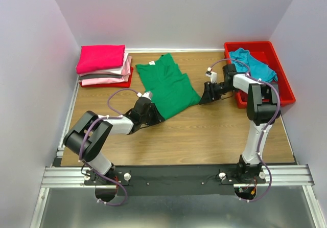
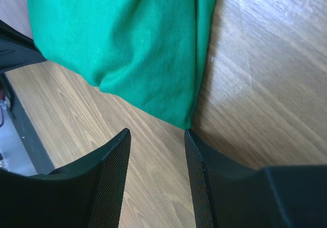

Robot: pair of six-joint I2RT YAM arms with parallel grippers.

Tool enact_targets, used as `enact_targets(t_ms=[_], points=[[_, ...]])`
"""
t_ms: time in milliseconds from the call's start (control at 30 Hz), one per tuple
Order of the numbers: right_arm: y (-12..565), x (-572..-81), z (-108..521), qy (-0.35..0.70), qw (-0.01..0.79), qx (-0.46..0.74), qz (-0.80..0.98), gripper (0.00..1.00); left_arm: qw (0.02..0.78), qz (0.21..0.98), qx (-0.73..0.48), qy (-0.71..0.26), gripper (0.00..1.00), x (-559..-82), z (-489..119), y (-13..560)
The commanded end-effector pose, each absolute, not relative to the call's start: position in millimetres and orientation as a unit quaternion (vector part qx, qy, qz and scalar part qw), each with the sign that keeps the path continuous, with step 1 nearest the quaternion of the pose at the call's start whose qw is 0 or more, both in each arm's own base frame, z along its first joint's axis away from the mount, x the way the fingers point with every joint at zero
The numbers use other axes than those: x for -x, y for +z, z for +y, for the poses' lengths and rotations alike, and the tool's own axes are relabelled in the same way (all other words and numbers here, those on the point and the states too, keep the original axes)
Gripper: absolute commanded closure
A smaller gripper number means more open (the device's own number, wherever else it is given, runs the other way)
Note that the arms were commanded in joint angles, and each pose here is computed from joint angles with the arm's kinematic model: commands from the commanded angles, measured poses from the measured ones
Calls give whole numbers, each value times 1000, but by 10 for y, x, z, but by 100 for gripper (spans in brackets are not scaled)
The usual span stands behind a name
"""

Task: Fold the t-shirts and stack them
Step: Fold the tshirt

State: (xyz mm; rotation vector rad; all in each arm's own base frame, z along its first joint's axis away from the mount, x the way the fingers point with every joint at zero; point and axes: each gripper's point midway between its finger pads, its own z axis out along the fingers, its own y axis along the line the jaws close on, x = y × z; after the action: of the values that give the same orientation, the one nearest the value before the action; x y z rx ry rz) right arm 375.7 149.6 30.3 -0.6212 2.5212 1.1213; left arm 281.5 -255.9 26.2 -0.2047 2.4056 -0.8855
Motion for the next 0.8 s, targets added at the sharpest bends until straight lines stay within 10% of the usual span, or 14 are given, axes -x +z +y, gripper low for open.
enact_targets(t_ms=[0, 400, 767], points=[[137, -3755, 1500, 394, 132, 206, 886, 46, 287, 900, 60, -322, 79, -2875, -2548, 223], [89, -3938, 1432, 364, 139, 196, 900, 50, 301, 893, 39, -334, 83, -2876, -2514, 414], [132, -3787, 1394, 366, 134, 193, 901, 99, 297, 892, 23, -340, 91, -2800, -2508, 483]])
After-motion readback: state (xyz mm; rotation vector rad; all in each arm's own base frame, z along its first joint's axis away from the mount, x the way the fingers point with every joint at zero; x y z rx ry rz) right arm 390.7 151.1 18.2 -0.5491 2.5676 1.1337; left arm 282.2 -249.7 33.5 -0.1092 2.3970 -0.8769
